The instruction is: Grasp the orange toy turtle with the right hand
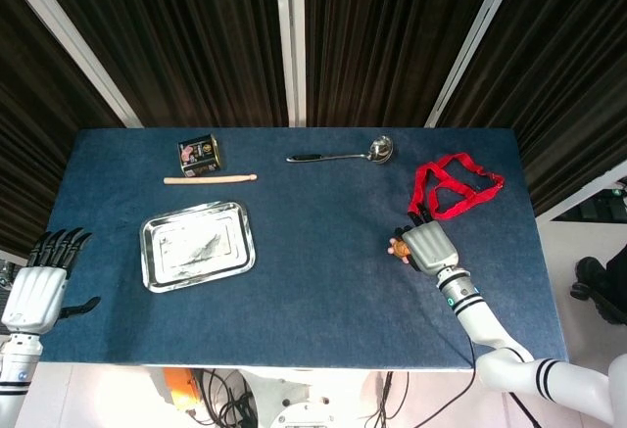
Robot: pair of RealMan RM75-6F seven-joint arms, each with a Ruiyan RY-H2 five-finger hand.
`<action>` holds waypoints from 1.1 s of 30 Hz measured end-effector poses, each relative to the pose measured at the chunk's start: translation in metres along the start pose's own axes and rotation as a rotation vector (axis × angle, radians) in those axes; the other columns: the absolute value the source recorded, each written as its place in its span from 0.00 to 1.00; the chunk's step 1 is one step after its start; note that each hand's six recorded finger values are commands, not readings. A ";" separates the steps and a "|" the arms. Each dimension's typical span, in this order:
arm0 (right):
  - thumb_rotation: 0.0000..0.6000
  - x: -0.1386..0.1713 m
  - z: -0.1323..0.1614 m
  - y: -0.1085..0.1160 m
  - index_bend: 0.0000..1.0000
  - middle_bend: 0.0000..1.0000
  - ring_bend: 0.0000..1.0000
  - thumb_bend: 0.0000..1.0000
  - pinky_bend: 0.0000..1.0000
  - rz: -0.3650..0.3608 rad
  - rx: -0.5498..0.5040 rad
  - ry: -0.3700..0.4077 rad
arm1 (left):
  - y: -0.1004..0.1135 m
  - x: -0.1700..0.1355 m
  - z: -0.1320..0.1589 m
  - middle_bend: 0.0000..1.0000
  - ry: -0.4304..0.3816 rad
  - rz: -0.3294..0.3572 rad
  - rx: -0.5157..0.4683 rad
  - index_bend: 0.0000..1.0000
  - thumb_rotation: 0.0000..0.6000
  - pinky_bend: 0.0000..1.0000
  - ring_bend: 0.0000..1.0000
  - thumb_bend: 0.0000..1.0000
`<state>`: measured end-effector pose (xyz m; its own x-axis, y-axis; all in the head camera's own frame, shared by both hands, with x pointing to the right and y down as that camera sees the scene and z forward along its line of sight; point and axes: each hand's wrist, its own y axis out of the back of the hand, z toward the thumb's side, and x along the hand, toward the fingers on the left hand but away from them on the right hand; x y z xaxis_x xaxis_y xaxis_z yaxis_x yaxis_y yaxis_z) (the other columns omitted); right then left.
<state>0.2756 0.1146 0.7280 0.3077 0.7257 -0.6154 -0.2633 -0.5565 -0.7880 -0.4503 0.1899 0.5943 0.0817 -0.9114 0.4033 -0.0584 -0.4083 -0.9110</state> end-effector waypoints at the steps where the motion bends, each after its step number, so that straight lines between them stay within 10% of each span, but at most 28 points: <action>1: 1.00 -0.001 0.001 0.000 0.56 0.57 0.23 0.34 0.00 0.000 -0.001 0.001 | 0.000 0.000 0.000 0.04 0.001 0.000 0.000 0.09 1.00 0.03 0.00 0.06; 7: 1.00 -0.004 0.005 -0.001 0.96 0.83 0.50 0.47 0.00 -0.024 0.006 -0.002 | -0.001 0.000 -0.001 0.04 0.002 -0.001 -0.003 0.09 1.00 0.03 0.00 0.06; 14: 1.00 -0.004 0.004 -0.001 1.00 0.91 0.57 0.49 0.01 -0.064 0.021 -0.006 | 0.000 0.000 -0.001 0.04 0.001 0.002 -0.003 0.09 1.00 0.03 0.00 0.06; 17: 1.00 -0.002 0.003 0.001 0.90 0.84 0.49 0.30 0.00 -0.073 0.008 0.000 | 0.000 0.000 -0.001 0.04 0.000 0.002 -0.002 0.09 1.00 0.03 0.00 0.06; 24: 1.00 0.004 -0.006 0.007 0.30 0.38 0.11 0.12 0.00 -0.073 -0.007 -0.003 | 0.001 0.000 0.001 0.04 -0.004 0.003 0.000 0.09 1.00 0.03 0.00 0.06; 33: 1.00 0.006 -0.009 0.003 0.25 0.29 0.08 0.16 0.00 -0.042 -0.002 -0.007 | 0.001 0.001 0.003 0.04 -0.006 0.002 0.003 0.09 1.00 0.03 0.00 0.06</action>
<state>0.2848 0.1145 0.7218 0.3123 0.7515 -0.5812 -0.2480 -0.5261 -0.8135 -0.4476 0.1882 0.5933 0.0877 -0.9120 0.4008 -0.0553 -0.4062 -0.9121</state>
